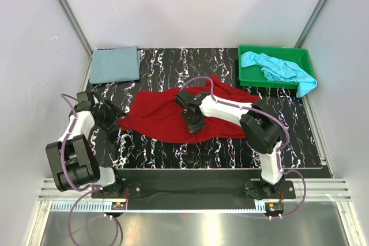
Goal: Fold and stack the t-shirts
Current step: Flatten the tshirt out
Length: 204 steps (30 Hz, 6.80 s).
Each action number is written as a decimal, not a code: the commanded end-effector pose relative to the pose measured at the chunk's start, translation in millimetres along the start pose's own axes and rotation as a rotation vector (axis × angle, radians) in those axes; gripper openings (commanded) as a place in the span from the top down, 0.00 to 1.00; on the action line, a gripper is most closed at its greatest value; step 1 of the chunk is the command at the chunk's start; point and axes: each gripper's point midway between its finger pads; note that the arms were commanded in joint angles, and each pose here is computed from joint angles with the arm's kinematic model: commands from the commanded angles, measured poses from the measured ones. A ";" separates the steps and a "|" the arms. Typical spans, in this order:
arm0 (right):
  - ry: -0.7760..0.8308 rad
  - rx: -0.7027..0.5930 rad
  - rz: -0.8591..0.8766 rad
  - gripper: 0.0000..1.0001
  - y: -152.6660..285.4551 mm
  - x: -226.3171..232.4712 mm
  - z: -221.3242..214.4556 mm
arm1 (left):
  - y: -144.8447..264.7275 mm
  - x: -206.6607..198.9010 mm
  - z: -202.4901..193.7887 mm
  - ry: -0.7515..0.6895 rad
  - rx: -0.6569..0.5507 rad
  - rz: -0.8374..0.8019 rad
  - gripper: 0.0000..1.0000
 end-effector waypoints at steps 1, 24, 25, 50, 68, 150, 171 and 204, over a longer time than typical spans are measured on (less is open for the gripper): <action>0.009 -0.055 0.009 1.00 21.1 0.7 8.4 | 8.4 -10.5 14.2 -0.035 -0.060 -0.025 0.26; -0.134 -0.199 0.051 1.00 86.1 -44.6 13.6 | -13.9 4.1 35.6 0.007 -0.017 0.113 0.36; -0.134 -0.183 0.067 1.00 81.6 -41.5 11.3 | -15.5 4.3 35.4 0.011 -0.010 0.114 0.36; -0.137 -0.061 0.231 0.79 37.4 -21.5 -4.7 | 2.8 9.0 3.4 -0.007 -0.015 0.069 0.33; -0.150 -0.049 0.301 0.65 32.7 -11.7 -2.6 | 4.2 5.0 -0.8 -0.019 0.002 0.041 0.33; -0.412 -0.151 0.165 1.00 78.7 -78.8 -74.5 | -19.2 -11.8 42.2 0.000 -0.092 0.234 0.46; -0.419 -0.161 0.169 1.00 78.0 -82.0 -72.7 | -39.0 17.4 31.8 0.019 -0.056 0.377 0.48; -0.620 -0.553 -0.269 1.00 229.9 -214.2 -32.6 | 124.3 -117.9 65.6 -0.196 -0.439 -0.056 1.00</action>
Point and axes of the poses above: each gripper's point midway between its finger pads, its own y axis back along the fingers, its own x axis along the line the jaws close on, z = x × y, and after that the axes turned 2 degrees about y, right-handed
